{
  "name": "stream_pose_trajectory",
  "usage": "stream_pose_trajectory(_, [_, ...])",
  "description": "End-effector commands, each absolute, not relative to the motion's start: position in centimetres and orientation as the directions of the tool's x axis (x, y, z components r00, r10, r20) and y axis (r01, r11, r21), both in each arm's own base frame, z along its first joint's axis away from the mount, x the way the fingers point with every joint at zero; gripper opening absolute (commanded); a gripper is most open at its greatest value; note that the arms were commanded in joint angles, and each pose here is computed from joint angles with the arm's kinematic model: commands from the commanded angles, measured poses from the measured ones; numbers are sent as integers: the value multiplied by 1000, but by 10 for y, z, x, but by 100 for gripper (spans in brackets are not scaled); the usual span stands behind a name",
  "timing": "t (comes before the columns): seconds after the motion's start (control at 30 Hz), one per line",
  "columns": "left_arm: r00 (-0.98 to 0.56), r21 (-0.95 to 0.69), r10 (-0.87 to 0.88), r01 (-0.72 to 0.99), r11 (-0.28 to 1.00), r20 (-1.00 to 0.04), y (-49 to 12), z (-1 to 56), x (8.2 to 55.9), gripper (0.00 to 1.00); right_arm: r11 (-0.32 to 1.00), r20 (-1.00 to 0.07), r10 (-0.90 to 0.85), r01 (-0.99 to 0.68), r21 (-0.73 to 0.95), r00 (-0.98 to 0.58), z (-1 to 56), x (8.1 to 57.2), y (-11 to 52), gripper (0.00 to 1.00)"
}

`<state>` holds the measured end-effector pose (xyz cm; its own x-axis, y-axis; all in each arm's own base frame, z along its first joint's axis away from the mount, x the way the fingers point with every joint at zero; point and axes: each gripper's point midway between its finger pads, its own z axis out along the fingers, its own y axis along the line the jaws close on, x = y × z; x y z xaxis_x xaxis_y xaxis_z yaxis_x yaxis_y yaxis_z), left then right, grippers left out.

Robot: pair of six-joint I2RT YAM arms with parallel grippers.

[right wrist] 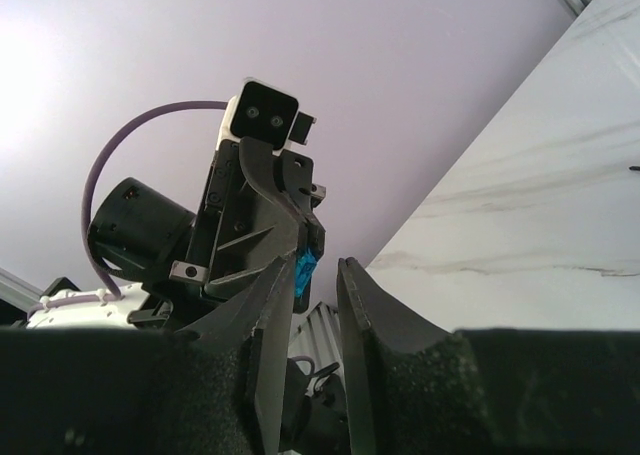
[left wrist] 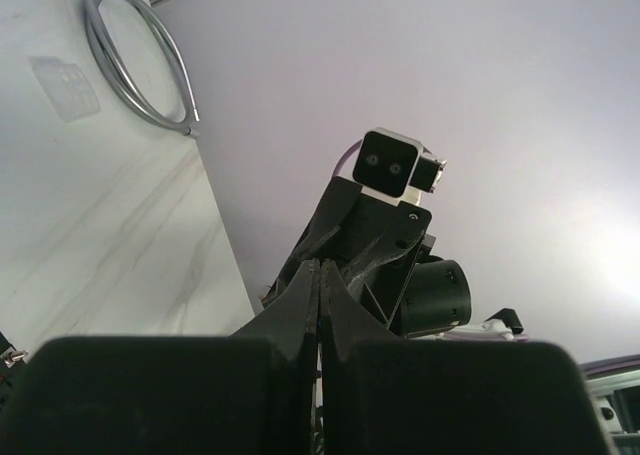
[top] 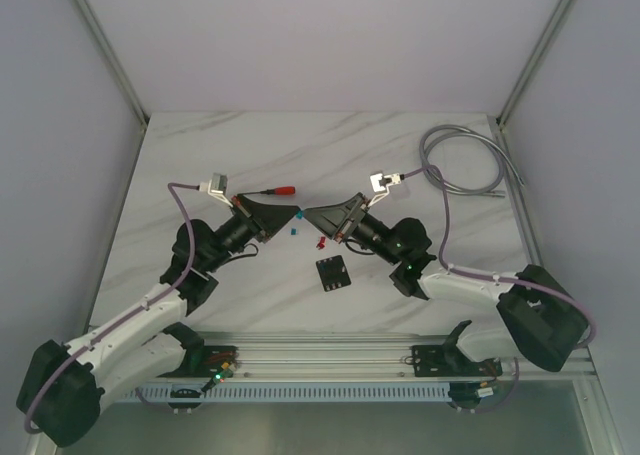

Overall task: Snap on the fuse box
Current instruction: Pick up the fuse from the center of the board.

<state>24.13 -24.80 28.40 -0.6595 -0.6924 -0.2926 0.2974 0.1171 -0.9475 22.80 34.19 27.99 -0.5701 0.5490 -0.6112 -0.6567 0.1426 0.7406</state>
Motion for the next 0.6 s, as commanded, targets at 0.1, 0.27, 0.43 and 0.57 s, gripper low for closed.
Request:
stream_pose_trajectory(0.1, [-650, -941, -708, 333, 60, -275, -247, 301, 237, 0, 88, -605, 574, -693, 716, -552, 297, 221, 343, 28])
stream_pose_trajectory(0.27, [-653, -941, -709, 334, 48, -268, -248, 302, 235, 0, 46, -596, 569, -702, 711, -566, 303, 217, 347, 24])
stream_pose_trajectory(0.43, [-653, -941, -711, 336, 38, -262, -248, 303, 234, 0, 20, -588, 567, -704, 710, -577, 306, 214, 350, 18])
stream_pose_trajectory(0.57, [-654, -942, -710, 333, 41, -262, -249, 301, 234, 0, 5, -587, 567, -710, 704, -578, 309, 212, 350, 8])
